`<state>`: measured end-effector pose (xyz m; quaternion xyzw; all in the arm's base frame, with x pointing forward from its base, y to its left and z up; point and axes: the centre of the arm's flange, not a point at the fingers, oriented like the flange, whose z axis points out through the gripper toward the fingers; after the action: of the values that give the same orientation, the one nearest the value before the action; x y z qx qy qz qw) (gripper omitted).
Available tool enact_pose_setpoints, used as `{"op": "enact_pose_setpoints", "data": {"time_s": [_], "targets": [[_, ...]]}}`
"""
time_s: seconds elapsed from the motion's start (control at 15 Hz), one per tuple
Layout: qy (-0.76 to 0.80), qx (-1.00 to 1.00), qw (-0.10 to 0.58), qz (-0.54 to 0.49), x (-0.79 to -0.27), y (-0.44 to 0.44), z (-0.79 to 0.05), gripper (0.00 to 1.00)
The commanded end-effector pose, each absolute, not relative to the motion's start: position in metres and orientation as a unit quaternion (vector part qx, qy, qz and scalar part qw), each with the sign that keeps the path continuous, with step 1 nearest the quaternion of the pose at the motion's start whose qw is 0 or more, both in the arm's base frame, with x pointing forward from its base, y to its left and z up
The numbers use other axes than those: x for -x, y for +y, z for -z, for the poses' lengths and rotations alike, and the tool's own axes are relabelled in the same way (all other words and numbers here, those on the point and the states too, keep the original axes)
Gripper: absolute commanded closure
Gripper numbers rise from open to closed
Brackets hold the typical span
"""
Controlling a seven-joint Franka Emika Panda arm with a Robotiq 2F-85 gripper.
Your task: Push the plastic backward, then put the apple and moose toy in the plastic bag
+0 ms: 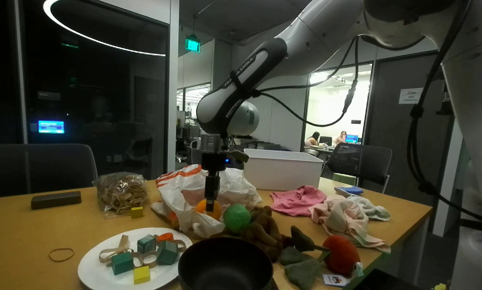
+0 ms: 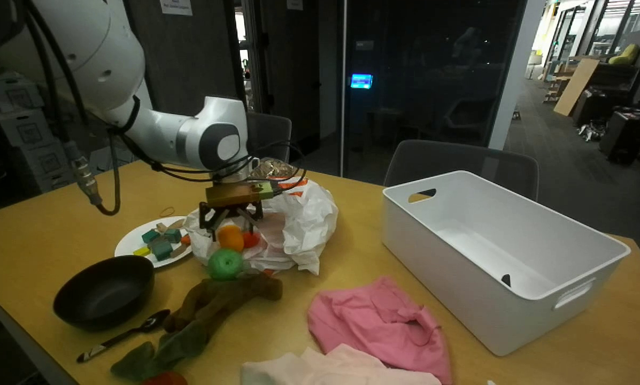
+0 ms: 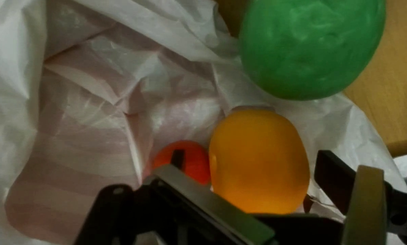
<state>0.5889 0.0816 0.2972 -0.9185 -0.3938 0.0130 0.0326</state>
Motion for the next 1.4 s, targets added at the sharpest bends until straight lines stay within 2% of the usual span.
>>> {"op": "enact_pose_setpoints", "data": {"time_s": [0.0,0.27,0.8,1.33], "targets": [[-0.406,0.913,0.029,-0.002,-0.606,0.073,-0.298,0.34],[-0.411,0.911,0.029,0.003,-0.61,0.068,-0.302,0.64],[-0.422,0.906,-0.015,0.024,-0.626,0.07,-0.316,0.64],[-0.44,0.886,-0.134,0.059,-0.646,0.07,-0.32,0.64]]}}
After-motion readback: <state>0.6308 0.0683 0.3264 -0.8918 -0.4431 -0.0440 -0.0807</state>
